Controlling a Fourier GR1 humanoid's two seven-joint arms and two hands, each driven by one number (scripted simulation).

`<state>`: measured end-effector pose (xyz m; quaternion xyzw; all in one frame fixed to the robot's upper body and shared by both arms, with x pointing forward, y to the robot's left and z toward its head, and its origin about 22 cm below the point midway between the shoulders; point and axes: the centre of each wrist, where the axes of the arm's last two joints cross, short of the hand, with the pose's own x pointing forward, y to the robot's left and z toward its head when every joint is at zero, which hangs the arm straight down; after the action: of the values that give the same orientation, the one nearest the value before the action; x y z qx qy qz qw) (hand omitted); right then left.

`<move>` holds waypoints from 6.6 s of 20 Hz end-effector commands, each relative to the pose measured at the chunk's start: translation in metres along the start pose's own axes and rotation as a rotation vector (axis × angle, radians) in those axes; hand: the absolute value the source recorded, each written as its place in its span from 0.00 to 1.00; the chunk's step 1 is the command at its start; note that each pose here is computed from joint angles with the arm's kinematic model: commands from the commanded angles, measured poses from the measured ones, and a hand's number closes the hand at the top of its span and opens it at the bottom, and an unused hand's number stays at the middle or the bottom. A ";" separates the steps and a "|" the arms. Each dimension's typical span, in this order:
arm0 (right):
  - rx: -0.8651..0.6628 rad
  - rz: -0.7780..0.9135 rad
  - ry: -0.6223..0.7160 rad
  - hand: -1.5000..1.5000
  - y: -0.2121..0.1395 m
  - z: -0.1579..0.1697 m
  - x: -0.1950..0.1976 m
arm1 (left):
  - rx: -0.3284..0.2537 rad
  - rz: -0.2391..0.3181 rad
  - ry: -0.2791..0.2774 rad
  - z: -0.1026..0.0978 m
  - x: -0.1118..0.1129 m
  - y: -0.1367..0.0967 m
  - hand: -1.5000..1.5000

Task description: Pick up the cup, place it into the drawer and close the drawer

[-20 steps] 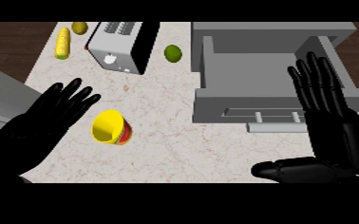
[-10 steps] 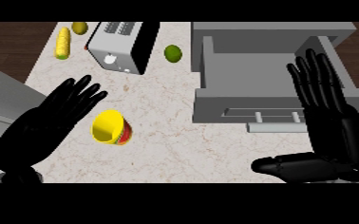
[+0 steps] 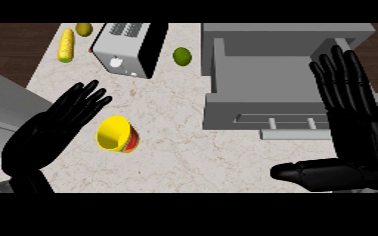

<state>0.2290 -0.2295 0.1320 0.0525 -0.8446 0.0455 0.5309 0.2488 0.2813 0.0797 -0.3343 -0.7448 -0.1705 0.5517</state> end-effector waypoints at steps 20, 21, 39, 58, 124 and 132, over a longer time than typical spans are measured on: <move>0.032 -0.001 -0.001 0.00 -0.008 0.005 0.004 | 0.111 -0.068 0.182 0.045 -0.101 0.049 0.00; 0.004 -0.011 0.015 0.00 -0.008 -0.011 0.005 | 0.096 -0.081 0.153 0.044 -0.092 0.052 0.00; 0.047 -0.005 0.004 0.00 -0.010 -0.005 0.010 | 0.169 -0.079 0.171 0.069 -0.156 0.067 0.00; 0.046 -0.023 -0.006 0.00 -0.013 -0.008 0.019 | 0.136 -0.051 0.186 0.066 -0.174 0.078 0.00; 0.027 0.013 0.031 0.00 -0.005 0.004 0.001 | 0.484 -0.150 -0.343 -0.139 -0.033 -0.026 1.00; 0.012 0.003 0.016 0.00 -0.023 0.021 0.002 | 0.475 -0.210 -0.292 -0.205 0.027 -0.031 1.00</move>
<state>0.2209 -0.2548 0.1345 0.0544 -0.8374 0.0576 0.5408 0.3546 0.1476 0.1409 -0.1479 -0.8652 0.0154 0.4788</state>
